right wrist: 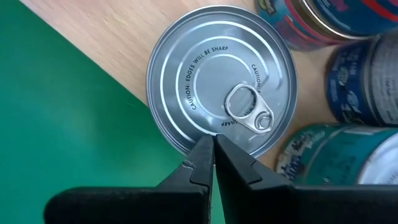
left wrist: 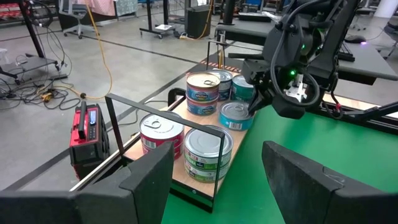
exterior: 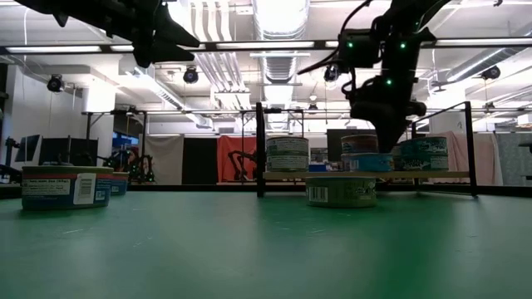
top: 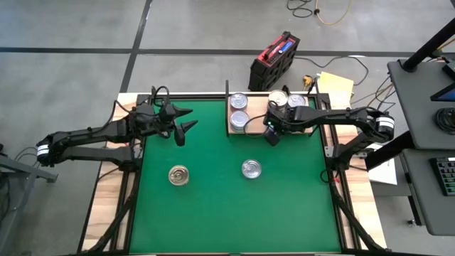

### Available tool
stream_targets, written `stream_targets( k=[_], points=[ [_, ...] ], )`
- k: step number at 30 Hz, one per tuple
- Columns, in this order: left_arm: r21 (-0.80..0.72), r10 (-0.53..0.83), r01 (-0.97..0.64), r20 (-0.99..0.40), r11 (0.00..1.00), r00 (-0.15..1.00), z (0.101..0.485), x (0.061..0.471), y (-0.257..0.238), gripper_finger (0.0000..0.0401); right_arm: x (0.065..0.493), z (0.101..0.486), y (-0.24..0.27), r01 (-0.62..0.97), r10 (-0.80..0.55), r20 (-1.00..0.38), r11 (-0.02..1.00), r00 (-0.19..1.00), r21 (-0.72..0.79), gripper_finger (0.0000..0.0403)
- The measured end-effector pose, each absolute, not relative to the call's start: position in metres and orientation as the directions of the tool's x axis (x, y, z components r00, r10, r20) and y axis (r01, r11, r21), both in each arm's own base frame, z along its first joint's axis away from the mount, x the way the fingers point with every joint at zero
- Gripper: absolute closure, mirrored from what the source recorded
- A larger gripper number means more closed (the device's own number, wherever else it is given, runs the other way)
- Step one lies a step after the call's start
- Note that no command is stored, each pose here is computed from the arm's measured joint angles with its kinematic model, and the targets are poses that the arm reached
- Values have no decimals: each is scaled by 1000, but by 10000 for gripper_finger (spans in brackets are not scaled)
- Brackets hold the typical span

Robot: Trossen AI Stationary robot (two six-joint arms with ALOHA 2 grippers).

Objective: Stack canned seafood by type on shelf
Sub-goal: Adjust the tuna cans on the shelf, then put the green tuna can on the shelf

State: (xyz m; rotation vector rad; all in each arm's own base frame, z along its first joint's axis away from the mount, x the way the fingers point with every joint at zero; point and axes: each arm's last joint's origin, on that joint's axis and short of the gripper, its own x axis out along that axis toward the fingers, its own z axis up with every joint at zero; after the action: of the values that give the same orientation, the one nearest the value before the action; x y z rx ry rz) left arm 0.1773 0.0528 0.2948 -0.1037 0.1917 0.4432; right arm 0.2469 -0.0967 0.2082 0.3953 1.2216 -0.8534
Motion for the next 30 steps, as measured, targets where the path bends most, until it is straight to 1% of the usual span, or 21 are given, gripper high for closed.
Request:
stream_targets(
  k=[3,7,13,17,20,23,25,30],
  points=[
    [-58,416,-435,-206,899,886,295,177,53,172,245,208,-97,756,-364,-929,627,70,-189,394],
    [-58,416,-435,-206,899,886,295,177,53,172,245,209,-97,757,-377,-924,623,69,-198,394],
    [-58,416,-435,-206,899,886,295,177,53,172,246,212,-98,756,-414,-906,621,91,-208,394],
    [-75,416,-438,-206,896,886,295,177,53,172,245,218,-97,757,-426,-896,625,127,-191,394],
    [-137,415,-448,-217,883,884,292,179,53,172,243,228,-95,756,-439,-883,632,169,-170,394],
    [-183,390,-442,-260,878,883,283,185,54,172,240,239,-85,738,-445,-867,658,223,-148,394],
    [-220,349,-413,-277,884,895,277,191,52,172,238,247,-76,721,-446,-854,681,268,-129,394],
    [-269,233,-301,-258,915,938,269,211,35,173,235,266,-46,651,-426,-804,757,415,-65,394]
  ],
)
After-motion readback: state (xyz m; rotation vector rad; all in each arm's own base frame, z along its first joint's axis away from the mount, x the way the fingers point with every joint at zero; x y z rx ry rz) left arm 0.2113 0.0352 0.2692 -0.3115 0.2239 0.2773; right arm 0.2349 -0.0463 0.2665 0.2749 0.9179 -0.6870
